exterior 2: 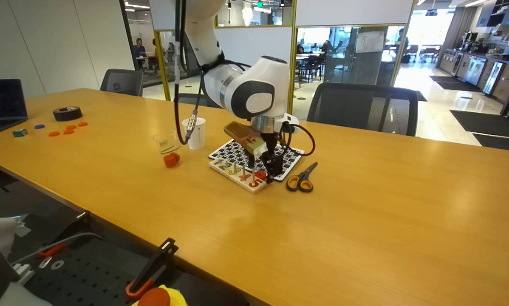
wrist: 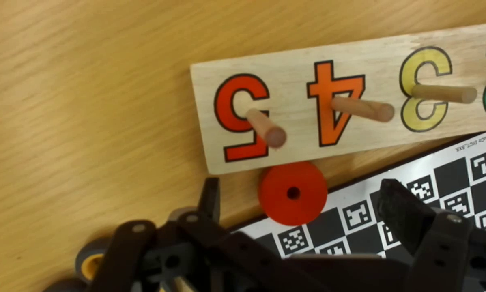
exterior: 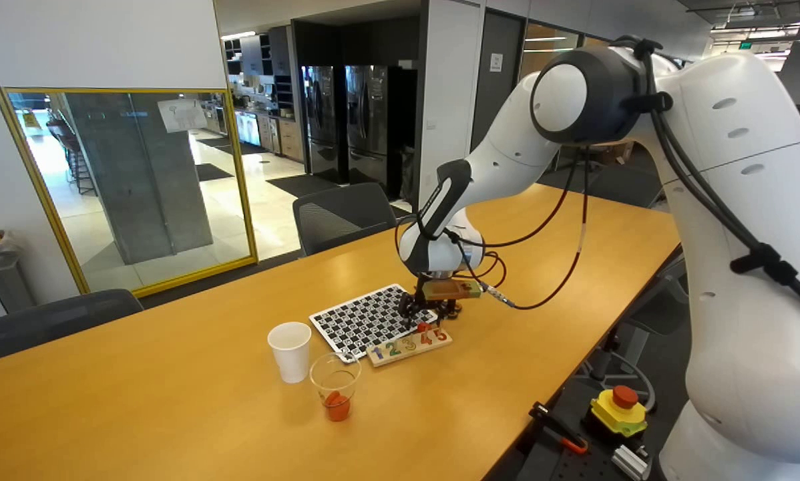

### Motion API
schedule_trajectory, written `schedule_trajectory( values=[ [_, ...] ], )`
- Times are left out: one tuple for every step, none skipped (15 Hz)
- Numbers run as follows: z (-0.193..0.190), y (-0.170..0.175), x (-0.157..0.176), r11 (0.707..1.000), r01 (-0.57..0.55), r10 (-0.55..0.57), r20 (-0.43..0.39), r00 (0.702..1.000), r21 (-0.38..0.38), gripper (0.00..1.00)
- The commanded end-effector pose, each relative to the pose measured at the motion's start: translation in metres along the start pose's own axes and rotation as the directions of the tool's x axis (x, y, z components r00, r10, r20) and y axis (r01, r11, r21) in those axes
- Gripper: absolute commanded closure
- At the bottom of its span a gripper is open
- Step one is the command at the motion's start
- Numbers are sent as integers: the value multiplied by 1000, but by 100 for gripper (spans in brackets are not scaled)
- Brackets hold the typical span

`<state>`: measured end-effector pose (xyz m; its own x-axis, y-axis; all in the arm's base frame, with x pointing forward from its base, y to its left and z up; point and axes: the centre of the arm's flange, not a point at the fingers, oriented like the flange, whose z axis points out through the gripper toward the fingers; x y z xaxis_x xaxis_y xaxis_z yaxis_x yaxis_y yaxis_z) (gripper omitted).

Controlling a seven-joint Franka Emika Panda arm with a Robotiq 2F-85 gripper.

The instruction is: Put the orange circles in the transparent cup and the yellow circle in the white cup.

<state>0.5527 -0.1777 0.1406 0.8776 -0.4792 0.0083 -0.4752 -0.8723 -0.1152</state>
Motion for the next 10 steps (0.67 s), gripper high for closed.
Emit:
schedule_trajectory(
  values=[
    [0,1,8,1000,4,-5,7,1000,26,0],
    [1,1,8,1000,4,-5,8,1000,26,0],
    [1,1,8,1000,4,-4,8,1000,26,0],
    [1,1,8,1000,4,-5,10,1000,26,0],
    [1,1,8,1000,5,-5,12,1000,25,0],
    [2,1,8,1000,5,-5,13,1000,25,0],
    [2,1,8,1000,5,-5,14,1000,24,0],
    [3,1,8,1000,5,-5,17,1000,23,0],
    [4,1,8,1000,4,-4,18,1000,23,0],
    [4,1,8,1000,4,-4,18,1000,24,0]
  ],
)
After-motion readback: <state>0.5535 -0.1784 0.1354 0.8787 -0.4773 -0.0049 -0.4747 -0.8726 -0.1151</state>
